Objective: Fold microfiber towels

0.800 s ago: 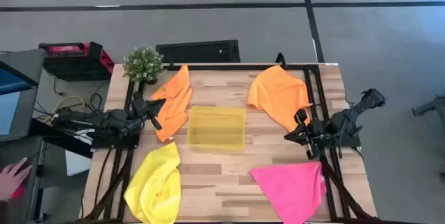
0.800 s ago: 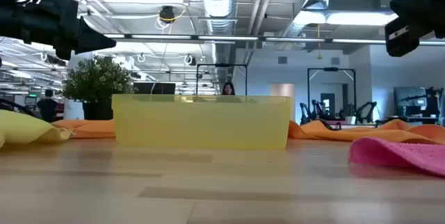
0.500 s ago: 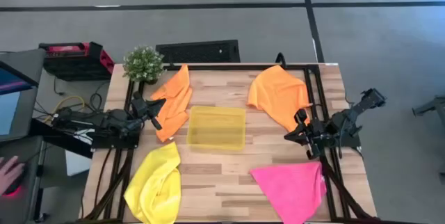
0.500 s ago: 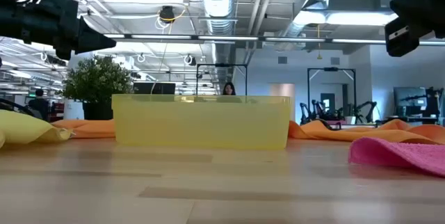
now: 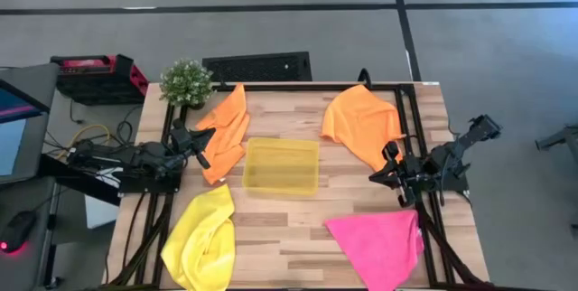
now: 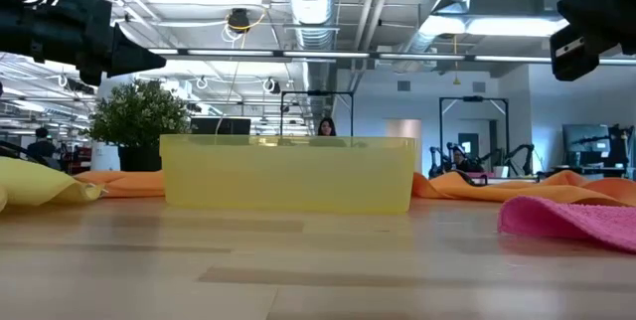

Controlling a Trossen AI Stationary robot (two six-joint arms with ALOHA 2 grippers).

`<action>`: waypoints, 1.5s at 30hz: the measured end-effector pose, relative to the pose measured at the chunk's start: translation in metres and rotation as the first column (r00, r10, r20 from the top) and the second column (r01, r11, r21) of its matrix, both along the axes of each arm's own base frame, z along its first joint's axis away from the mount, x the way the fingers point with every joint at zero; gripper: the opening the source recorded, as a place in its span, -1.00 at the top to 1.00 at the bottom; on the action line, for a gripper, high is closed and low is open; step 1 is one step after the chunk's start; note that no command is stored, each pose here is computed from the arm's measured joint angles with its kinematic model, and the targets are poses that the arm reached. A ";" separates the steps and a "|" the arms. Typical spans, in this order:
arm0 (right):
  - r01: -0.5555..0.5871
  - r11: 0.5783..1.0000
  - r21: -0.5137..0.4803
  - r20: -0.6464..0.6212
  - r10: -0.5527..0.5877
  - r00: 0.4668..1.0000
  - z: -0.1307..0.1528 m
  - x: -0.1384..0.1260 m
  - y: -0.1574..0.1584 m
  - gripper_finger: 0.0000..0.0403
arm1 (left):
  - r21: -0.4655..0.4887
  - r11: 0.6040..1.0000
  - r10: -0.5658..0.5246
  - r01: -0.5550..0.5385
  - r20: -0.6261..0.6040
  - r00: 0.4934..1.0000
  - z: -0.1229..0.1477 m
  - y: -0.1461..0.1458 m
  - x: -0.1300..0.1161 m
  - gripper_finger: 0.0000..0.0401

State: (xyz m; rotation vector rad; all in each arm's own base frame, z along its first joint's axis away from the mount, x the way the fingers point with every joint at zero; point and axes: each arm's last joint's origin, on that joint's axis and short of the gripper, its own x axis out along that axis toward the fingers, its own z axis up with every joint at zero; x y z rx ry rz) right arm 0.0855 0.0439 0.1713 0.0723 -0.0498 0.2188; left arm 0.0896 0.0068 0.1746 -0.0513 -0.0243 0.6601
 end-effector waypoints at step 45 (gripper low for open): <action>0.008 0.999 -0.051 0.011 -0.007 1.000 0.000 0.000 0.000 0.78 | 0.105 0.994 0.000 0.007 -0.067 0.998 0.001 0.000 0.000 1.00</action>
